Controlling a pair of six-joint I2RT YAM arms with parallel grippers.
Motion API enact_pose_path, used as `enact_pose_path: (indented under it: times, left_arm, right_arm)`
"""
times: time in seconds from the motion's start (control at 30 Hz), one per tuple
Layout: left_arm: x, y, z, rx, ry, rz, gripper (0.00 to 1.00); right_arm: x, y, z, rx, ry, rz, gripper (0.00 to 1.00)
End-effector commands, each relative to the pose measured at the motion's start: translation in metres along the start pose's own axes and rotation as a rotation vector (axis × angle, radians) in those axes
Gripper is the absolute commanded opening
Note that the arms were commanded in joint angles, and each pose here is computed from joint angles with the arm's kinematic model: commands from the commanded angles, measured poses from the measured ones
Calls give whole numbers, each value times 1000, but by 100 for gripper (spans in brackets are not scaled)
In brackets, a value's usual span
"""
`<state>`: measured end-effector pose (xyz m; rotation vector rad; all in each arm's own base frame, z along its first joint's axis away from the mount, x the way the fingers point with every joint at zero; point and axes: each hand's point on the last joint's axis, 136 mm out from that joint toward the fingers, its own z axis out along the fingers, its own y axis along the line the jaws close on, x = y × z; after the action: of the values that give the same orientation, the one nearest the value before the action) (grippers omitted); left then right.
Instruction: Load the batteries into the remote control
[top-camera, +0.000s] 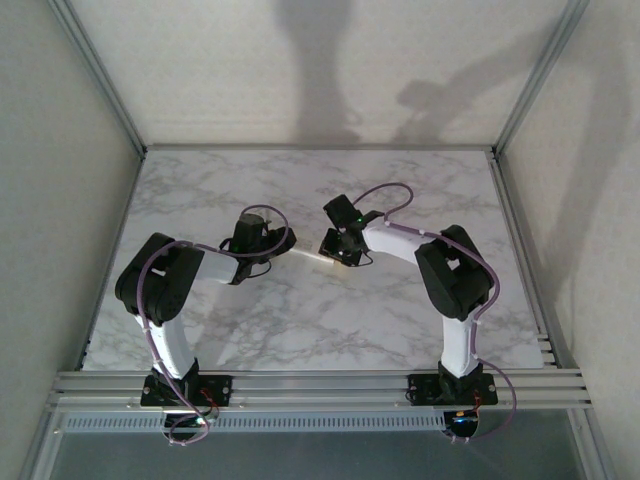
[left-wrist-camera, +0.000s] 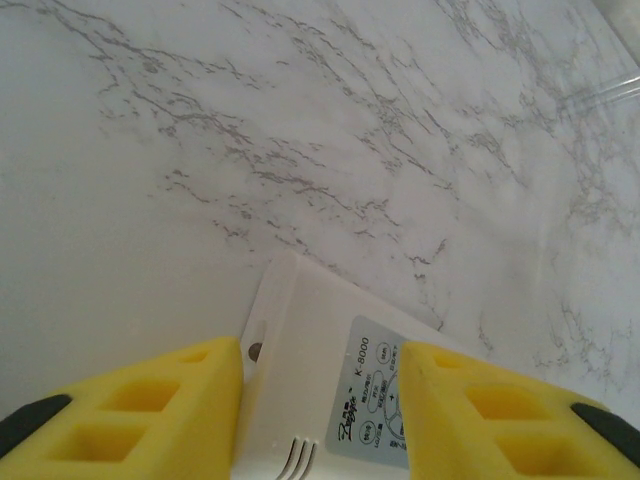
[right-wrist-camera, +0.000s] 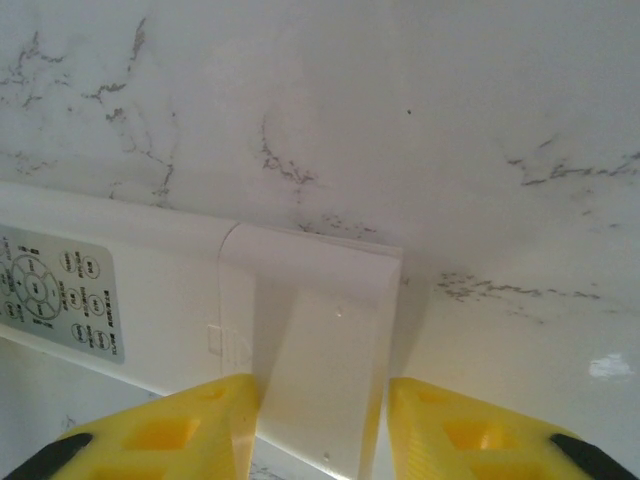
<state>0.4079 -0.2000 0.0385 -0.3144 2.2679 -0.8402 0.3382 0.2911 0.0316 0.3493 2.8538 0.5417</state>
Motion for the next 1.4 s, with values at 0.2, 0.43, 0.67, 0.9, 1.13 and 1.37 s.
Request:
enact_pose_path:
  times: [0.2,0.43,0.67,0.9,1.13,1.37]
  left_arm:
    - [22,-14,1,47,65,12,44]
    - [22,-13,1,45,65,12,44]
    - [23,-13,2,49,69,11,44]
    - [21,-15,1,50,66,14,44]
    - [20,-17,0,54,65,19,44]
    - [21,-15,2,51,68,20,43]
  right_arm:
    - [5,-18,-5,-15,13,11,36]
    - [12,-25,5,-70,30,35,36]
    - [7,-15,5,-96,29,2,38]
    - [2,-11,-7,-82,16,-27,51]
    - [-5,-13,-26,-35,-16,-84,50]
    - [-11,-16,-27,24,-18,-123,39]
